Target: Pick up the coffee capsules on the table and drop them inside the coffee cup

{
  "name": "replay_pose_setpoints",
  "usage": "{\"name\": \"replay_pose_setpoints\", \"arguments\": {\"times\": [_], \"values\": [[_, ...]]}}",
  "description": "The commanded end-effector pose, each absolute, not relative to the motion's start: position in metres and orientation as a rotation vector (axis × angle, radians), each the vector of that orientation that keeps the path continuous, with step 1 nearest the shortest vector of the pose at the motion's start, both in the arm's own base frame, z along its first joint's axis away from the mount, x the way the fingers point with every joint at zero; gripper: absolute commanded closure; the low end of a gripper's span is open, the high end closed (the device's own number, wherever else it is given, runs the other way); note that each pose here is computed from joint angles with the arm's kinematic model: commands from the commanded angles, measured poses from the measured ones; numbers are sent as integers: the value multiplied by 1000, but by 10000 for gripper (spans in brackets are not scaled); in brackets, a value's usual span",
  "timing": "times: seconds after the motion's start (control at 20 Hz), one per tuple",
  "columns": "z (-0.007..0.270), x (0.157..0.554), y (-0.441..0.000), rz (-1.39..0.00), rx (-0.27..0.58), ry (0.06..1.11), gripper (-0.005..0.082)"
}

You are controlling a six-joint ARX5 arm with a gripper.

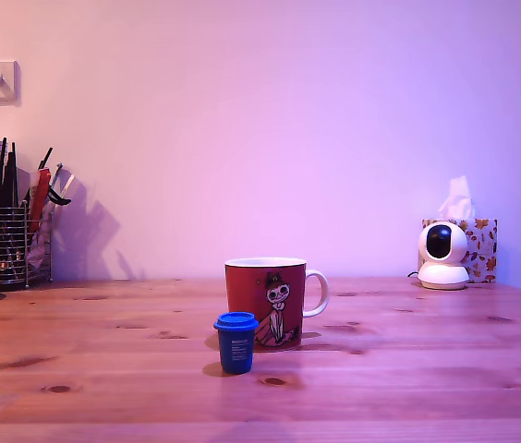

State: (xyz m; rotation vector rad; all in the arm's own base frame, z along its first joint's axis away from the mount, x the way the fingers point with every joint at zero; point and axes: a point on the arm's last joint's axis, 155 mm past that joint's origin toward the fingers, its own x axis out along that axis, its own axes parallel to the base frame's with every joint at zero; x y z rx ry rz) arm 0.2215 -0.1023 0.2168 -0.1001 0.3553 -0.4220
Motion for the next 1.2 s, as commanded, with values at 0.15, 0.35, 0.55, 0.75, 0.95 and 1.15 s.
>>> {"name": "replay_pose_setpoints", "arguments": {"times": [0.15, 0.35, 0.55, 0.75, 0.95, 1.15], "values": [[177, 207, -100, -423, -76, 519, 788], [177, 208, -100, -424, -76, 515, 788], [190, 205, -105, -457, -81, 498, 788], [192, 191, -116, -557, -3, 554, 788], [184, 191, -129, -648, 96, 586, 788], [176, 194, -139, -738, 201, 584, 788]]}}
